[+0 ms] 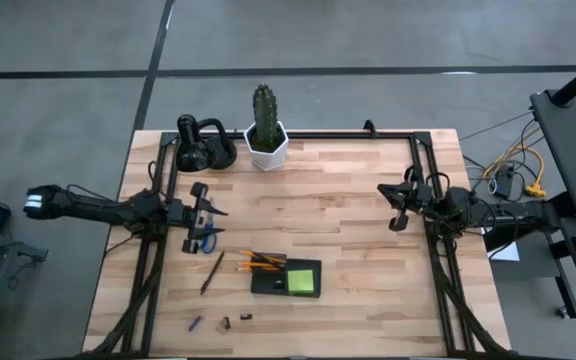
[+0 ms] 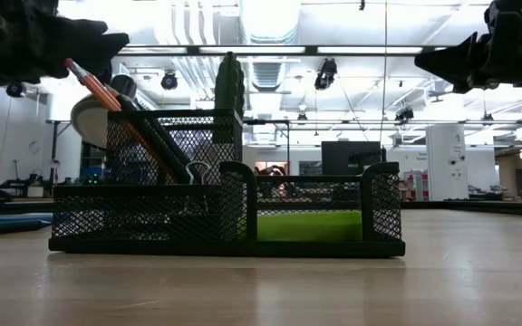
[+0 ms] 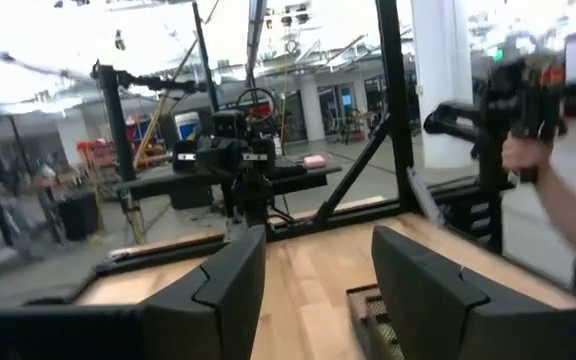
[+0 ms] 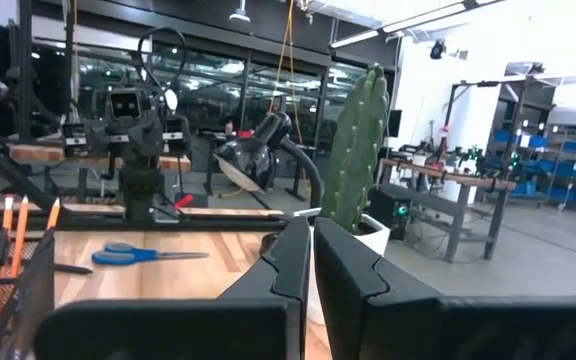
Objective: Pick and place office supplies into organizer
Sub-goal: Put the left binder clip into the desk organizer
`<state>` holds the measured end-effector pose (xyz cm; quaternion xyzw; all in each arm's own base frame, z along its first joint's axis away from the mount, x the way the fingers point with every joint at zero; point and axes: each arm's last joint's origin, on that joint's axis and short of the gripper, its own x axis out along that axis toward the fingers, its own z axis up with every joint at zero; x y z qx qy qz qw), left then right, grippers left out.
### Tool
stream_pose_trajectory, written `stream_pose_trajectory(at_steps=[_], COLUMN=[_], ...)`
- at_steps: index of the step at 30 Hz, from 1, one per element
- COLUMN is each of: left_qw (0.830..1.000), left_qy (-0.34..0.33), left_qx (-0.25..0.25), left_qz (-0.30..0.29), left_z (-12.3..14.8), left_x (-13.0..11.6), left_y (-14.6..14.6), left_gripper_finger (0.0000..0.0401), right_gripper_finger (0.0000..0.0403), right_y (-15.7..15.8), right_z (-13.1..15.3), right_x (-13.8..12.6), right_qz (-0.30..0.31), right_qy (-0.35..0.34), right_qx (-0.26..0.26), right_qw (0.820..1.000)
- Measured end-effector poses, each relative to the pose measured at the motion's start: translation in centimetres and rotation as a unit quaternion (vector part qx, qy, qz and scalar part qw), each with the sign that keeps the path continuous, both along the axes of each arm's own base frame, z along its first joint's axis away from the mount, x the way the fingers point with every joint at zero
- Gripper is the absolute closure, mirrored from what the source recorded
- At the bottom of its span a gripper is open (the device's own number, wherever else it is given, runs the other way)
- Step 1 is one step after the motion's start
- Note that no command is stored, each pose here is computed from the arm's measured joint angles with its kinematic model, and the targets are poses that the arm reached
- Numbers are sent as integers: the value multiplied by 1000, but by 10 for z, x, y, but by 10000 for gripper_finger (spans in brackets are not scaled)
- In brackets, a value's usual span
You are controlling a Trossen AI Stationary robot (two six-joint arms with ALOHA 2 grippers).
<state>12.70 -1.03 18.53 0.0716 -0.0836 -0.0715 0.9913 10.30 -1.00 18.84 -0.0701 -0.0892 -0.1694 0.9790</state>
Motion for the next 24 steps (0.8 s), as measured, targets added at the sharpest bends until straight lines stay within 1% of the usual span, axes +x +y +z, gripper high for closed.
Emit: stream_pose_trajectory(at_steps=[3,5,9,11,13,15,21,23,24], left_qw=[999,998,996,996,996,994,993,988,982], left_qy=[-6,-11,-45,-52,-46,-35,6,35,52], left_qx=[-53,-69,-72,-72,-78,-99,-114,-148,-181], left_qz=[4,2,-1,-1,-3,-7,5,13,19], left_z=[10,16,28,33,34,33,23,15,10], left_x=[2,3,5,7,9,12,20,24,25], left_y=[1,1,0,0,0,0,0,0,1], left_gripper_finger=[232,232,232,232,232,232,232,232,232], right_gripper_finger=[394,394,394,394,394,394,394,394,394], right_y=[0,0,0,0,0,0,0,0,0], right_z=[0,-1,-2,-4,-6,-8,-12,-13,-14], right_x=[0,0,1,2,3,4,7,7,8], right_qz=[3,6,7,10,13,16,14,14,13], right_qy=[-2,-5,-1,2,8,12,32,39,41], right_qx=[13,29,35,53,77,95,104,103,103], right_qw=[1000,1000,999,999,997,995,994,994,994])
